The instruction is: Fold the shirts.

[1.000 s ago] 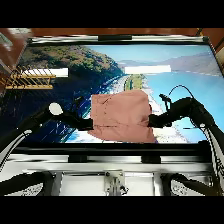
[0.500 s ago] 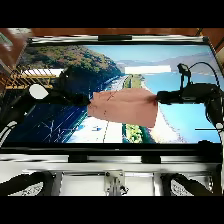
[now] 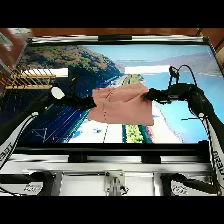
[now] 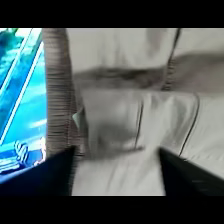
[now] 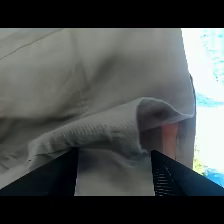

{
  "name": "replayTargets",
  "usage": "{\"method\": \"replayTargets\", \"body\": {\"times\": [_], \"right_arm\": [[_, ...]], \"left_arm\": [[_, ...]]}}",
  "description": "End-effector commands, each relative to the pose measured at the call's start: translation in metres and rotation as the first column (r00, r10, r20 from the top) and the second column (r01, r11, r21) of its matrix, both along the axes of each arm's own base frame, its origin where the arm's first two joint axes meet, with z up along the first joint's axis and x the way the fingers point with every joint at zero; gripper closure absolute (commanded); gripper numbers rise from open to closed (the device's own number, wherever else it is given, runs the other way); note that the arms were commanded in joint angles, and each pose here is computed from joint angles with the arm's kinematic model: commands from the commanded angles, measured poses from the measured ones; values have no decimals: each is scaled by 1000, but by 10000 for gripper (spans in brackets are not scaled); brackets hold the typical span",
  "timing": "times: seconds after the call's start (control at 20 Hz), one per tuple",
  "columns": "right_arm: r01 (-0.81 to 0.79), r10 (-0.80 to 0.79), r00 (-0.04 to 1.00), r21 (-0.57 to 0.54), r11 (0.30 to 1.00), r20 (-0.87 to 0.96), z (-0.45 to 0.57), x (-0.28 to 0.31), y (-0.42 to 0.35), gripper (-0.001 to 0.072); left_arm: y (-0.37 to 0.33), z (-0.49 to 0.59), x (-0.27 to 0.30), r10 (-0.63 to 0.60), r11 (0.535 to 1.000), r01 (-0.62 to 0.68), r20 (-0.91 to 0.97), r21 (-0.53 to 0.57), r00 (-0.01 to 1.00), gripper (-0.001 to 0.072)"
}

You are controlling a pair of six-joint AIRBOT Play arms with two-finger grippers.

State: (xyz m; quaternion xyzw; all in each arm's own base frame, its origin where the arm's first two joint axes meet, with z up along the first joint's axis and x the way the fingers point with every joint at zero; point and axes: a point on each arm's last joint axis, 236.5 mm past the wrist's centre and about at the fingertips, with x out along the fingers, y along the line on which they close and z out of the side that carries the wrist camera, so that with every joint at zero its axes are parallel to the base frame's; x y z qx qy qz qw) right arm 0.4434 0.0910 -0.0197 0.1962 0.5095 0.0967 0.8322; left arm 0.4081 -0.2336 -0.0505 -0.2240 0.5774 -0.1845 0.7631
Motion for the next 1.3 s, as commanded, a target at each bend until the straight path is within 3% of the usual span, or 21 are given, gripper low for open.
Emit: {"method": "replayTargets", "body": {"times": [0.0, 0.2, 0.35, 0.6, 0.95, 1.0, 1.1, 1.15, 1.2, 1.25], "right_arm": [[0, -2, 998, -38, 999, -59, -7, -12, -18, 142], [-11, -23, 973, -144, 990, -229, -3, -67, -85, 141], [-6, -19, 936, -68, 998, -353, -3, -107, -105, 142], [16, 25, 926, 104, 994, -376, -10, -130, -76, 141], [17, 33, 920, 125, 992, -391, -13, -135, -70, 141], [18, 35, 918, 130, 991, -394, -14, -136, -69, 138], [0, 56, 908, 136, 991, -415, -21, -143, -61, 45], [-12, 71, 902, 140, 990, -425, -27, -148, -53, 44], [-21, 80, 900, 139, 990, -429, -33, -151, -46, 44], [-27, 83, 901, 135, 990, -426, -40, -152, -40, 45]], "left_arm": [[15, -10, -5, 13, 1000, -12, -76, 14, 997, 1], [72, 0, -36, -70, 991, 93, -225, 96, 972, 2], [83, -3, -70, -153, 981, 183, -321, 67, 935, 3], [34, -15, -60, -116, 992, 102, -228, -72, 967, 3], [10, -41, -55, -91, 994, 74, -239, -80, 967, 16], [10, -45, -54, -77, 995, 60, -247, -76, 966, 92], [12, -51, -48, -42, 997, 26, -248, -68, 968, 340], [13, -51, -44, -34, 998, 18, -239, -66, 970, 466], [15, -50, -43, -30, 998, 15, -236, -66, 971, 555], [15, -50, -43, -30, 998, 15, -235, -67, 971, 576]]}}
